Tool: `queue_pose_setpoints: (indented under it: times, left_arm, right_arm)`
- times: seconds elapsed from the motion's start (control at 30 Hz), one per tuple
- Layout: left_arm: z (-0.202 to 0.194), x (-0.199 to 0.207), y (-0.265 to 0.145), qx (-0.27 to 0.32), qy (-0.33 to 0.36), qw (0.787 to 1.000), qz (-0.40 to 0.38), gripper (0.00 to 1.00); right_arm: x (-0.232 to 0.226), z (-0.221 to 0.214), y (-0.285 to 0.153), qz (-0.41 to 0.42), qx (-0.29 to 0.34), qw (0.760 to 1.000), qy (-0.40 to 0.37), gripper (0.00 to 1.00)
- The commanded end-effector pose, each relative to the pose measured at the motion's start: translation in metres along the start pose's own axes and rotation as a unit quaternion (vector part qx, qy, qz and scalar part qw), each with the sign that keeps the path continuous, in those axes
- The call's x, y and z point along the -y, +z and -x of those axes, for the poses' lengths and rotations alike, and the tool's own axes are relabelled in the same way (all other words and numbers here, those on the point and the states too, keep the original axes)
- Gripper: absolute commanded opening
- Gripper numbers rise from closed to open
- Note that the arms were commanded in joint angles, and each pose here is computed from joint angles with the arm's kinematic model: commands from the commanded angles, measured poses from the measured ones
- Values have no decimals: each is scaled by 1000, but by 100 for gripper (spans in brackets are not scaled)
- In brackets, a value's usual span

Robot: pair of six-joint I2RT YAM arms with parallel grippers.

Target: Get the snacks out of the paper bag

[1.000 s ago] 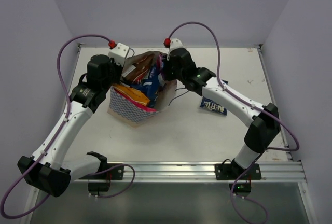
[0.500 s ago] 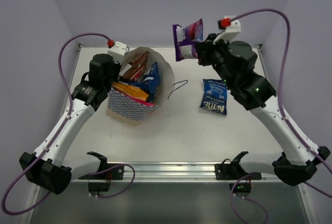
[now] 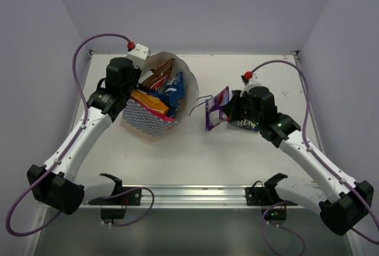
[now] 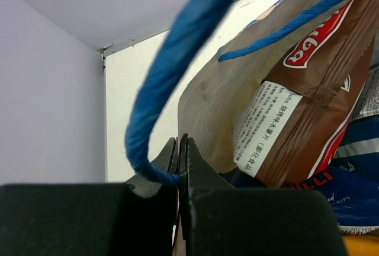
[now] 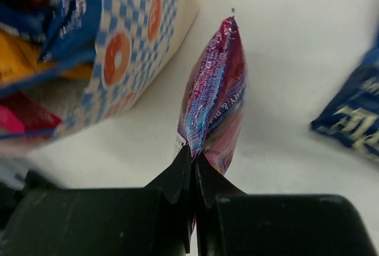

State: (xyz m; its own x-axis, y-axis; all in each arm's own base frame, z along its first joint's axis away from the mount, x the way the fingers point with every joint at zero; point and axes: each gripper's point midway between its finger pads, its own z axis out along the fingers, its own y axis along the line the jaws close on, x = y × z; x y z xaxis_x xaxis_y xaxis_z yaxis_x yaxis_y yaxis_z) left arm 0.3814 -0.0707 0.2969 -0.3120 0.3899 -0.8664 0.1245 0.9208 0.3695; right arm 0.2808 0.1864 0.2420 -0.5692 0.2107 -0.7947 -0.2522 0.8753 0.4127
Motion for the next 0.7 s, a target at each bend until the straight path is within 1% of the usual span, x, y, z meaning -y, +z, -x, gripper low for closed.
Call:
queue_pose_setpoints:
  times: [0.0,0.03,0.07,0.1,0.13,0.17,0.2,0.23,0.27,0.3,0.33,0.37,0.4,0.43,0.47,0.5,0.53,0.6,0.63,0.67]
  left_arm:
    - [68,-31,-12,105,-22,993,47,0]
    - [69,-31,-13,106,-21,993,45,0]
    - [69,-30,-13,106,-21,993,42,0]
    - [69,-29,-14,107,-22,993,37,0]
    - [69,-28,-15,108,-22,993,34,0]
    - [68,-27,-14,107,-21,994,32,0]
    - [67,-25,-15,108,-20,994,27,0]
    - [66,-24,-15,109,-20,994,24,0]
    - [65,-23,-16,109,-19,994,21,0]
    - [63,-21,-16,108,-18,994,17,0]
    - [63,-21,-17,109,-18,994,17,0]
    - [61,-19,-16,107,-17,994,14,0]
    - [60,-18,-17,108,-17,994,11,0]
    - [60,-17,-18,109,-16,994,8,0]
    - [60,-17,-19,109,-16,994,5,0]
    - [61,-15,-20,114,-16,993,-1,0]
    - [62,-14,-21,116,-16,993,-6,0]
    - [63,-10,-23,121,-14,992,-16,0]
    - [63,-10,-24,122,-14,992,-18,0]
    - [63,-10,-25,121,-14,992,-18,0]
  right_arm:
    - [-74,-20,-5,211,-38,975,60,0]
    - [-75,-44,-2,232,-73,967,78,0]
    - [-77,-46,3,244,-67,964,82,0]
    - [-74,-52,8,242,-70,964,88,0]
    - [-64,-69,14,227,-87,965,96,0]
    - [-54,-73,21,201,-82,971,103,2]
    - [-42,-81,28,175,-86,975,107,14]
    - [-29,-87,33,144,-87,980,109,19]
    - [-8,-97,36,90,-97,985,114,24]
    - [0,-98,35,68,-97,987,112,31]
    - [3,-90,32,53,-87,990,101,52]
    - [14,-95,26,21,-101,990,96,61]
    - [25,-87,23,-13,-88,992,88,68]
    - [18,-60,14,-12,-58,996,73,77]
    - [20,-55,4,-25,-62,996,60,80]
    - [20,-40,-2,-34,-44,997,47,81]
    - [6,-8,-14,-13,-11,1000,20,82]
    - [-13,19,-27,19,13,1000,-6,82]
    - [-29,46,-37,40,42,998,-24,82]
    - [-37,60,-41,48,56,997,-29,81]
